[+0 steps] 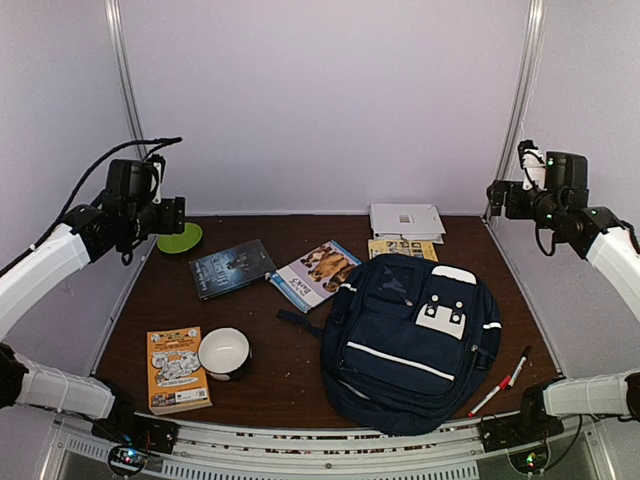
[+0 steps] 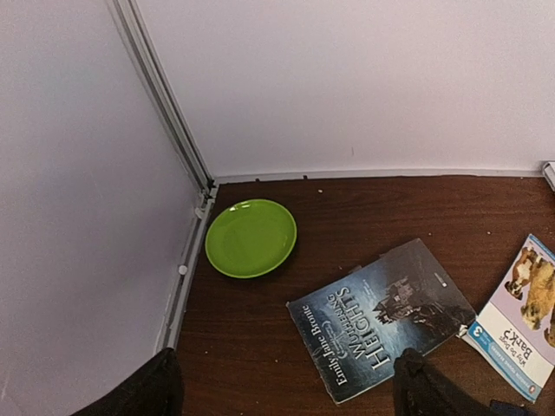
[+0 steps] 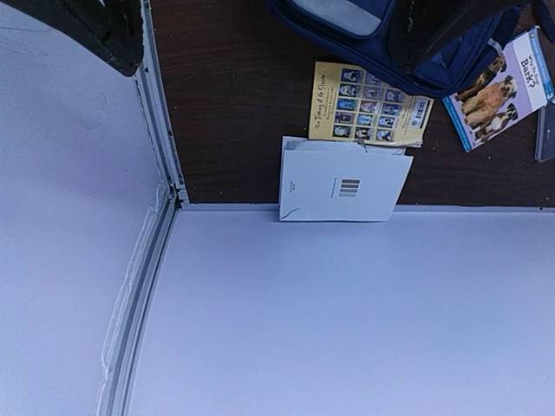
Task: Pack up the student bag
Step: Pick up the largest pocket of the bag.
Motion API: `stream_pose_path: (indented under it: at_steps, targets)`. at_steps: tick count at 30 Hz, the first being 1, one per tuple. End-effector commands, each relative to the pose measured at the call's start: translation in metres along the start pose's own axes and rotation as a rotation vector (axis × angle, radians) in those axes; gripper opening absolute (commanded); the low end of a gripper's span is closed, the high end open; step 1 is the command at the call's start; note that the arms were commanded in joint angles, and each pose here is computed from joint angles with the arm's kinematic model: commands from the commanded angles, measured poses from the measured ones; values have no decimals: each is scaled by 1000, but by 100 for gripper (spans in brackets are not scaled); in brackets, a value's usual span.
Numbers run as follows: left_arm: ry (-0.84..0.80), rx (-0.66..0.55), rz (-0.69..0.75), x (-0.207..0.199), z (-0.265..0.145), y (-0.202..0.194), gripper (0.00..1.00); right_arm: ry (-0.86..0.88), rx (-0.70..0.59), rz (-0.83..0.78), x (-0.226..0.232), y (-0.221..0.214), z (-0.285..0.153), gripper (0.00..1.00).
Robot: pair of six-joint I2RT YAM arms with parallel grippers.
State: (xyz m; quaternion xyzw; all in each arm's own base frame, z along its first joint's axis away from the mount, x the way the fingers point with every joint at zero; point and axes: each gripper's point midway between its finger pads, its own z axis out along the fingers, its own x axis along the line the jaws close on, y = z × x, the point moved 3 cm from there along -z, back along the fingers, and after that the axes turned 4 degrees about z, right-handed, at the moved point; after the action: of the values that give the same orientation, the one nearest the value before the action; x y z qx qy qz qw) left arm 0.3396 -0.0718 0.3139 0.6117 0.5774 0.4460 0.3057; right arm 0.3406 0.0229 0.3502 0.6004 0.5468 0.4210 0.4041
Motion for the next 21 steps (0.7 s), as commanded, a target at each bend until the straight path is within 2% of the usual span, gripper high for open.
stream_pose_path:
  at_steps: [1, 6, 10, 16, 21]
  targets:
    - [-189, -71, -78, -17, 11, 6, 81, 85, 10, -60, 6, -5, -4, 99]
    - [-391, -114, -81, -39, 13, 2, 71, 272, 76, -155, 36, -15, -16, 89]
    - [-557, -139, -16, -72, 2, -6, 66, 445, 150, -324, 81, -42, -31, 82]
    - [-793, -199, 83, -128, -21, -19, 56, 783, 283, -619, 160, -114, -68, 68]
    - [-917, -198, 174, -161, -36, -33, 53, 979, 380, -890, 209, -185, -102, 55]
